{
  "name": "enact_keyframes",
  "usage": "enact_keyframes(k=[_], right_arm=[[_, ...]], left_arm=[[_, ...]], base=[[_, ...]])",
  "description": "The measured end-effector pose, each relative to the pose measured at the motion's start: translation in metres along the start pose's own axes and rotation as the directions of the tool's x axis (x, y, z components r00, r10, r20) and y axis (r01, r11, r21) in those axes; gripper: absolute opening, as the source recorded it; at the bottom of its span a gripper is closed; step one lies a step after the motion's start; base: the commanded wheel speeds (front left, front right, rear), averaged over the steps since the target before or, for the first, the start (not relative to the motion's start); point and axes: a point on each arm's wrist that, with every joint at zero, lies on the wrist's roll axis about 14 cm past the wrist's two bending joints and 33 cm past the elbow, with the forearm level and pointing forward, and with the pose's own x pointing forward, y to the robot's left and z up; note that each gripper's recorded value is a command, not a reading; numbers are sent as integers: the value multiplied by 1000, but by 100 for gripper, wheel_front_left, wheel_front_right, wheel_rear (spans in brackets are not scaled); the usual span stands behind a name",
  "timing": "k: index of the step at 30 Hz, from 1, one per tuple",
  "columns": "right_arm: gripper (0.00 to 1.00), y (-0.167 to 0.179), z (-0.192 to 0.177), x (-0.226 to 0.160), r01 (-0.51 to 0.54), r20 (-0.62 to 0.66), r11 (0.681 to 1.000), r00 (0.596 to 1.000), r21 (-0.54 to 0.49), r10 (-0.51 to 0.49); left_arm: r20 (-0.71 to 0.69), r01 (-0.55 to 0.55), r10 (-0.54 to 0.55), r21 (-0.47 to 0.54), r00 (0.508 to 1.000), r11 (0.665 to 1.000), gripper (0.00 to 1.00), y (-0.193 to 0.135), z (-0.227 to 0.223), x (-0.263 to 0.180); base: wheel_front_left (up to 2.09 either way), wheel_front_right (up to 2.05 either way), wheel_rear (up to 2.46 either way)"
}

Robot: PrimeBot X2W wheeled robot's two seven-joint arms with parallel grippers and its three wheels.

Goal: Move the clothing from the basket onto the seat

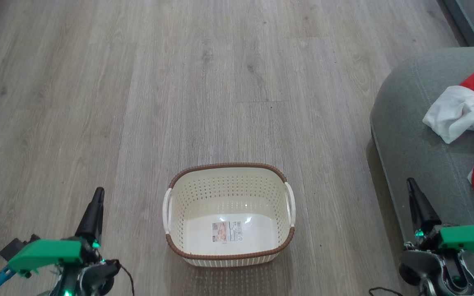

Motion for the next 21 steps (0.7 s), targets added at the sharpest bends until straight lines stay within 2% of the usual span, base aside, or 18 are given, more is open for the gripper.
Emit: enact_keyframes(k=[21], right_arm=[[0,0,0,0,0,0,1000,1000,0,0]], left_arm=[[0,0,0,0,1000,1000,0,0,0,0]], base=[[0,0,0]])
